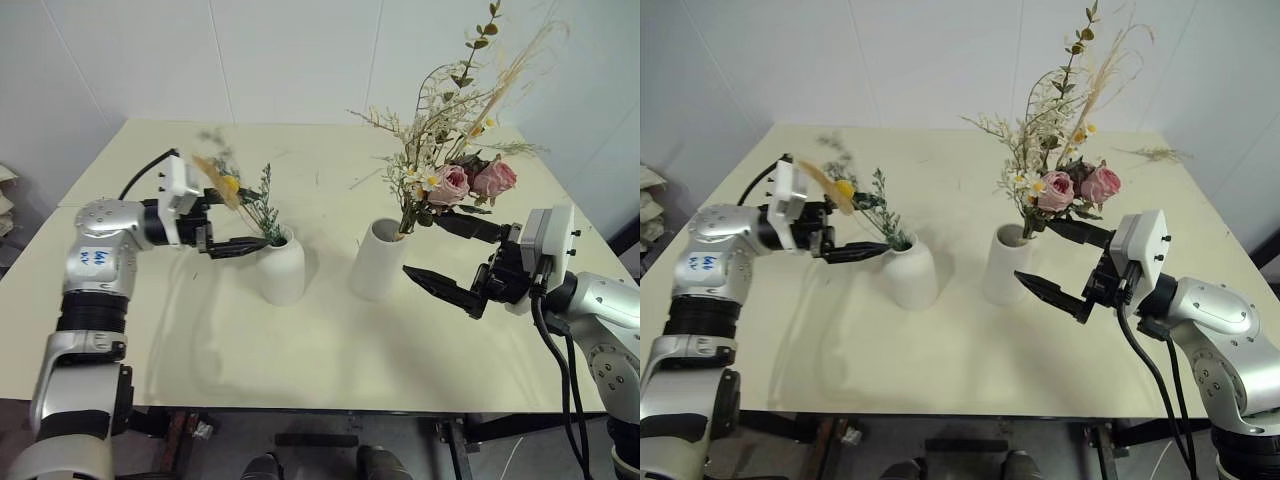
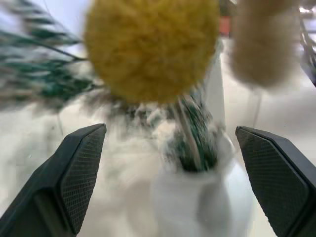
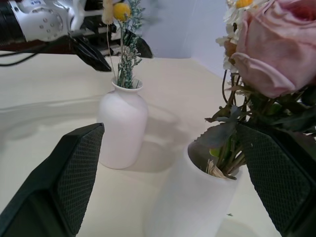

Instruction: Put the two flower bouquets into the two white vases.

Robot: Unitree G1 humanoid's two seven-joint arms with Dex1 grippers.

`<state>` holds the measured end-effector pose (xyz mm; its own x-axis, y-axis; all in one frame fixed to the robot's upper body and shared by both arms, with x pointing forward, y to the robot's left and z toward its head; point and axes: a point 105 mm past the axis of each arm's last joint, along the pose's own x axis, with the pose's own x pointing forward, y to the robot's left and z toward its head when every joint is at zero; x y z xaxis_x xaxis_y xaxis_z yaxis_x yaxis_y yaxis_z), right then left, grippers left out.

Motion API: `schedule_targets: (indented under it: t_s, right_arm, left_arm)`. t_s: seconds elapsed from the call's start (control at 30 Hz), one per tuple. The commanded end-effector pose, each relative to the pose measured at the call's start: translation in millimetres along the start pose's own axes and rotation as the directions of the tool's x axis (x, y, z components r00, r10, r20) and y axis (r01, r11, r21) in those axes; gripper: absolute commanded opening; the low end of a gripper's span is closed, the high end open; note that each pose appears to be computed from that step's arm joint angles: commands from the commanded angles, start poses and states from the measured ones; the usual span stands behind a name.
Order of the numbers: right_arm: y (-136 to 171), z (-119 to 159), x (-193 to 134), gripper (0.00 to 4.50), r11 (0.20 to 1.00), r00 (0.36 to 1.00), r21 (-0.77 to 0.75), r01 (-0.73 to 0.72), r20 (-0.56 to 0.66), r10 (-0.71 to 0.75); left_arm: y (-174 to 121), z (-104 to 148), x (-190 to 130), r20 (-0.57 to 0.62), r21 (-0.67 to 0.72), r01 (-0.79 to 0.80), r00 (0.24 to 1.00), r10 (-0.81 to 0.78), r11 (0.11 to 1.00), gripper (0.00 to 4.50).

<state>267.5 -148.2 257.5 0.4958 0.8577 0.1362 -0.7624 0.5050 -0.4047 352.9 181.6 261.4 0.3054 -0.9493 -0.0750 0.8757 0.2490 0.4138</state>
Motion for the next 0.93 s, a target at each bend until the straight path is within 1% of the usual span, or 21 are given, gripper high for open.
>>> schedule_targets:
  t_s: [0.03,0.1,0.17,0.33,0.43,0.47,0.6,0.67,0.77,0.93]
  right_arm:
    - [-3,15,-6,4.5,0.998,1.0,-0.067,0.006,0.024,-0.005]
    - [-3,15,-6,4.5,0.997,1.0,-0.071,0.003,0.018,-0.002]
    - [-4,15,-8,4.5,0.997,1.0,-0.075,0.002,0.014,-0.001]
    - [-5,15,-15,4.5,0.996,1.0,-0.084,-0.02,-0.023,0.019]
    - [-7,12,-28,4.5,0.994,0.993,-0.09,-0.057,-0.105,0.047]
    - [-8,11,-33,4.5,0.994,0.991,-0.086,-0.063,-0.119,0.052]
    - [-8,10,-46,4.5,0.995,0.981,-0.051,-0.087,-0.176,0.077]
    - [-7,8,-50,4.5,0.995,0.978,-0.034,-0.096,-0.187,0.088]
    - [-4,3,-51,4.5,0.995,0.977,-0.013,-0.102,-0.191,0.098]
    - [-11,-2,-46,4.5,0.993,0.976,-0.034,-0.112,-0.192,0.103]
  left_arm:
    - [1,9,-11,-0.018,0.055,0.02,1.0,-0.019,0.998,4.49]
    - [-4,-2,-18,-0.097,0.066,0.06,0.994,-0.054,0.996,4.49]
    - [-8,-9,-22,-0.137,0.065,0.087,0.988,-0.077,0.994,4.49]
    - [-10,-9,-40,-0.103,0.05,0.074,0.992,-0.069,0.996,4.49]
    - [-15,2,-54,-0.052,0.028,0.062,0.997,-0.061,0.998,4.49]
    - [-16,5,-53,-0.041,0.024,0.062,0.997,-0.061,0.998,4.49]
    - [-26,4,-63,-0.055,-0.064,0.033,0.998,-0.036,0.997,4.49]
    - [-30,3,-63,-0.049,-0.08,0.023,0.998,-0.027,0.997,4.49]
    - [-46,0,-64,-0.052,-0.096,0.048,0.997,-0.053,0.994,4.49]
    - [-59,1,-67,-0.054,-0.089,0.052,0.997,-0.057,0.995,4.49]
